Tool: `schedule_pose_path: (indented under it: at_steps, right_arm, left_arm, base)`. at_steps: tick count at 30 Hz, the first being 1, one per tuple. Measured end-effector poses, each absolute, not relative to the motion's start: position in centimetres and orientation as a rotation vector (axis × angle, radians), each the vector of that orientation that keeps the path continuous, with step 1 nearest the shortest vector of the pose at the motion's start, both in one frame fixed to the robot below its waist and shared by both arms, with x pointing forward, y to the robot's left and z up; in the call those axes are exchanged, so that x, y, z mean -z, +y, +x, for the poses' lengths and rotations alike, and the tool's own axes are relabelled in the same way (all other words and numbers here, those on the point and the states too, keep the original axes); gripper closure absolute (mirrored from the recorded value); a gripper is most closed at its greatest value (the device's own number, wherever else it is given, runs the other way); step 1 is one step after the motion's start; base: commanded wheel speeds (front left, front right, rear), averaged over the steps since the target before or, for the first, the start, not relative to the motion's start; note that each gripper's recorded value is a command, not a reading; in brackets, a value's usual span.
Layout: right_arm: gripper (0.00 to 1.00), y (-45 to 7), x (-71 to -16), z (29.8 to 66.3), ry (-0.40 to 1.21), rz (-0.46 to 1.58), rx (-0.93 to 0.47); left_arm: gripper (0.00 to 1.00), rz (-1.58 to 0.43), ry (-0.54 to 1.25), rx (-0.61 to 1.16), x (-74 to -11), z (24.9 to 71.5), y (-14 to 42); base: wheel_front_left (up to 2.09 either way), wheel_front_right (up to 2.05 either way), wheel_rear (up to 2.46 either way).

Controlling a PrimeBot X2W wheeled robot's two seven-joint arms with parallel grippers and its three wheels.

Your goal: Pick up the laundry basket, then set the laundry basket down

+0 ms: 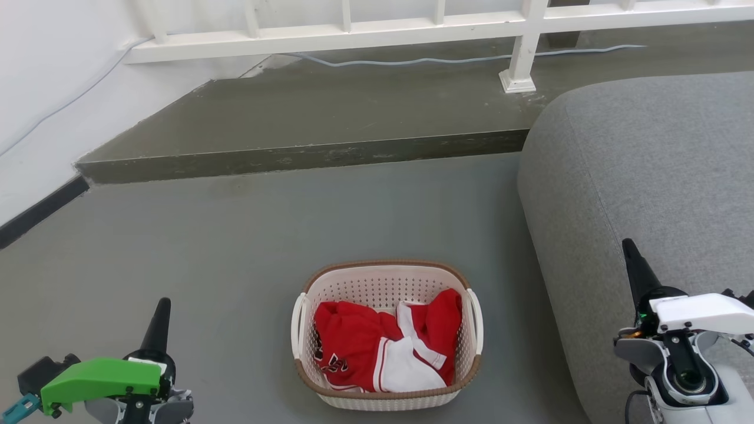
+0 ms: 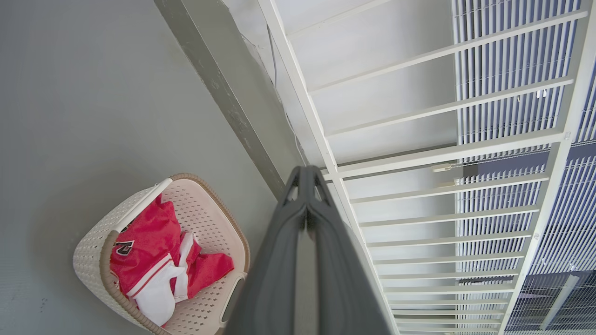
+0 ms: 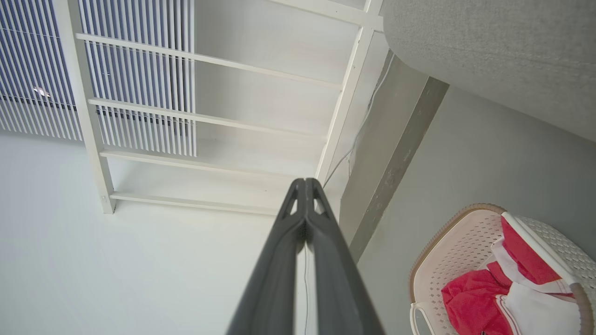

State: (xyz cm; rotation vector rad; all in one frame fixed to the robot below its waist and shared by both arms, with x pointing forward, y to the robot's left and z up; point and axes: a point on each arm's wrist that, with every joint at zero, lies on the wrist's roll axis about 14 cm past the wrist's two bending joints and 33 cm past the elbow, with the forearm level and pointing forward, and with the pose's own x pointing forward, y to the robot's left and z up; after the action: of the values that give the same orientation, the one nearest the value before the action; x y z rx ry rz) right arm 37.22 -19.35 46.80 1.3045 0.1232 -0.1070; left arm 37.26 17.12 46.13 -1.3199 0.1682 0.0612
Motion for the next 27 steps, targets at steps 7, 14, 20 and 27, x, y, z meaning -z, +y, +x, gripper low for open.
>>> schedule_pose_path:
  at_steps: [7, 14, 20, 27]
  right_arm:
    - [1.0, -19.6, -47.0, 37.4, 0.109, 1.385, 0.103]
    - [1.0, -20.2, -47.3, 37.5, 0.083, 1.476, 0.106]
    - [1.0, -20.4, -47.6, 37.6, 0.064, 1.543, 0.1]
    - [1.0, -20.6, -47.7, 37.6, 0.055, 1.578, 0.101]
  left_arm:
    - [1.0, -1.397, 0.145, -0.068, -46.5, 37.3, 17.7]
    - [1.0, -1.476, 0.124, -0.059, -47.2, 37.6, 18.1]
    - [1.0, -1.54, 0.11, -0.055, -47.5, 37.5, 18.5]
    - [1.0, -1.579, 0.095, -0.059, -47.6, 37.5, 18.9]
  base:
    - [0.0, 0.0, 0.0]
    - [0.0, 0.0, 0.0]
    - [0.0, 0.0, 0.0]
    - [0.0, 0.0, 0.0]
